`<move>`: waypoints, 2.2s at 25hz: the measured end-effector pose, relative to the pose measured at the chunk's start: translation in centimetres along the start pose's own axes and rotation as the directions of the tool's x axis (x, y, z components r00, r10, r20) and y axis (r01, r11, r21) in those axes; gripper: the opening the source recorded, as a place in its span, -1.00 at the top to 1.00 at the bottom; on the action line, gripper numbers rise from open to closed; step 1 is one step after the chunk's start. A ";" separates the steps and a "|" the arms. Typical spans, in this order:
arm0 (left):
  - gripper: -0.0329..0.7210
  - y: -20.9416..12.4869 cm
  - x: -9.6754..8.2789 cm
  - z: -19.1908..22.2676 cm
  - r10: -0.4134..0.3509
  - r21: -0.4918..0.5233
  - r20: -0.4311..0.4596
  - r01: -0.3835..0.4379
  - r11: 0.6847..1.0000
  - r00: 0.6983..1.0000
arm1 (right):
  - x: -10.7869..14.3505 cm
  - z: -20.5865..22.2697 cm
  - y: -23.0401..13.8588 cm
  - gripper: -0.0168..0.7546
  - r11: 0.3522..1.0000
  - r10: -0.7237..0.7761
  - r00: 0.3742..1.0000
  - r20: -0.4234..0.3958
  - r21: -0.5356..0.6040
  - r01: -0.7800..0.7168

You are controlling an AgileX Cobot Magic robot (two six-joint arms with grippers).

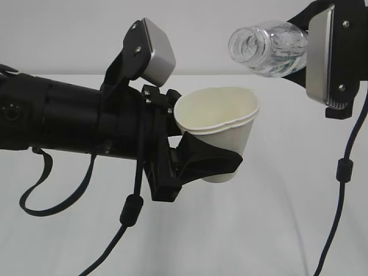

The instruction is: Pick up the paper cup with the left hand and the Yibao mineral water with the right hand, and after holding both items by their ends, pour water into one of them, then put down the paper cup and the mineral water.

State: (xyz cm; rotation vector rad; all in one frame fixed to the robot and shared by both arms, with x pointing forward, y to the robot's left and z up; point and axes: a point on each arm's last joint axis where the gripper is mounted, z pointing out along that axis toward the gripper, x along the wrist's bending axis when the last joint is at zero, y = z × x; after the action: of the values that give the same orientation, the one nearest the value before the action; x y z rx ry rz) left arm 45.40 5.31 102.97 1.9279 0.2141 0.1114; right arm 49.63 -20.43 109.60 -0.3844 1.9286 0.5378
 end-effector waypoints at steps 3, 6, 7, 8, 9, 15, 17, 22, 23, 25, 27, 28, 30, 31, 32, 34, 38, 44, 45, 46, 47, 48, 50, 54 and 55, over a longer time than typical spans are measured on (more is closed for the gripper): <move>-0.24 0.0 0.0 0.0 0.002 0.001 0.001 -0.002 1.000 1.000 | 0.0 0.0 0.0 -0.09 1.000 -0.029 1.000 0.001 0.002 0.028; -0.24 0.0 0.0 0.0 0.003 0.002 0.001 -0.003 1.000 1.000 | 0.0 0.0 -0.1 -0.09 0.999 -0.054 0.999 0.002 0.006 0.054; -0.24 0.0 0.0 0.0 0.005 0.003 0.002 -0.005 1.000 1.000 | 0.0 0.0 -0.1 -0.09 0.998 -0.065 0.998 0.002 0.008 0.065; -0.24 0.0 0.0 0.0 0.007 0.004 0.004 -0.007 1.000 1.000 | 0.0 0.0 -0.1 -0.09 0.997 -0.071 0.997 0.002 0.008 0.071; -0.24 0.0 -0.1 0.0 0.006 0.002 0.007 -0.006 1.000 1.000 | 0.0 0.0 -0.1 -0.09 0.997 -0.076 0.997 0.003 0.010 0.076; -0.24 0.0 -0.3 0.0 0.011 -0.005 0.029 -0.011 1.000 1.000 | -0.1 0.0 -0.2 -0.09 0.992 -0.121 0.993 0.007 0.028 0.121; -0.24 0.1 -0.3 0.0 0.012 -0.007 0.035 -0.012 1.000 0.999 | -0.1 0.0 -0.2 -0.09 0.991 -0.130 0.992 0.007 0.028 0.130; -0.24 0.1 -0.5 0.0 0.015 -0.014 0.054 -0.014 1.000 0.998 | -0.1 0.0 -0.2 -0.09 0.985 -0.168 0.986 0.006 0.028 0.168; -0.24 0.1 -0.5 0.0 0.015 -0.014 0.056 -0.014 1.000 0.998 | -0.1 0.0 -0.2 -0.09 0.985 -0.173 0.985 0.006 0.028 0.173; -0.24 0.1 -0.6 0.0 0.017 -0.017 0.065 -0.015 1.000 0.998 | -0.1 0.0 -0.2 -0.09 0.982 -0.187 0.982 0.005 0.029 0.187; -0.24 0.1 -0.7 0.0 0.020 -0.017 0.071 -0.018 1.000 0.997 | -0.1 0.0 -0.2 -0.09 0.980 -0.199 0.980 0.005 0.029 0.199; -0.24 0.1 -0.7 0.0 0.020 -0.017 0.071 -0.018 1.000 0.997 | -0.1 0.0 -0.2 -0.09 0.978 -0.206 0.979 0.005 0.029 0.206; -0.24 0.1 -0.7 0.0 0.020 -0.017 0.071 -0.018 1.000 0.997 | -0.1 0.0 -0.2 -0.09 0.977 -0.213 0.977 0.005 0.029 0.213; -0.24 0.1 -0.7 0.0 0.020 -0.017 0.071 -0.018 1.000 0.997 | -0.1 0.0 -0.2 -0.09 0.976 -0.218 0.976 0.004 0.029 0.217; -0.24 0.1 -0.7 0.0 0.021 -0.016 0.072 -0.020 1.000 0.997 | -0.1 0.0 -0.2 -0.09 0.974 -0.225 0.974 0.004 0.029 0.225; -0.24 0.1 -0.7 0.0 0.021 -0.016 0.072 -0.020 1.000 0.997 | -0.1 0.0 -0.3 -0.09 0.972 -0.234 0.972 0.004 0.030 0.234; -0.24 0.1 -0.7 0.0 0.022 -0.016 0.074 -0.021 1.000 0.997 | -0.6 -0.1 -0.2 -0.09 0.969 -0.246 0.969 0.018 0.033 0.245; -0.24 0.1 -0.7 0.0 0.031 -0.010 0.078 -0.030 0.999 0.997 | -1.4 -0.2 0.0 -0.09 0.967 -0.256 0.966 0.041 0.031 0.255; -0.24 0.1 -0.7 0.0 0.031 -0.008 0.074 -0.030 1.000 0.997 | -1.4 -0.2 0.0 -0.09 0.966 -0.257 0.966 0.041 0.028 0.256; -0.24 0.0 -0.7 0.0 0.031 -0.007 0.072 -0.030 1.000 0.997 | -1.4 -0.2 0.0 -0.09 0.966 -0.257 0.966 0.041 0.028 0.256; -0.24 0.0 -0.6 0.0 0.031 -0.006 0.069 -0.031 1.000 0.997 | -1.4 -0.2 0.0 -0.09 0.966 -0.257 0.966 0.040 0.026 0.256; -0.24 0.0 -0.6 0.0 0.031 -0.005 0.067 -0.031 1.000 0.997 | -1.4 -0.2 0.0 -0.09 0.966 -0.257 0.966 0.040 0.026 0.256; -0.24 0.0 -0.6 0.0 0.031 -0.002 0.062 -0.031 1.000 0.998 | -1.4 -0.2 0.0 -0.09 0.966 -0.257 0.966 0.040 0.026 0.256; -0.24 0.0 -0.5 0.0 0.031 -0.001 0.059 -0.031 1.000 0.998 | -1.4 -0.2 0.0 -0.09 0.965 -0.263 0.964 0.040 0.026 0.262; -0.24 0.0 -0.5 0.0 0.031 -0.001 0.059 -0.031 1.000 0.998 | -1.4 -0.2 0.0 -0.09 0.964 -0.264 0.964 0.040 0.026 0.263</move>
State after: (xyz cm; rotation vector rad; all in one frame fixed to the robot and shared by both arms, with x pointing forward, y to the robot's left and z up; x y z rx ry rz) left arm 44.86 5.22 102.98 1.9321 0.1448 0.0748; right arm 50.03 -20.49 110.97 -0.6018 1.8041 0.3484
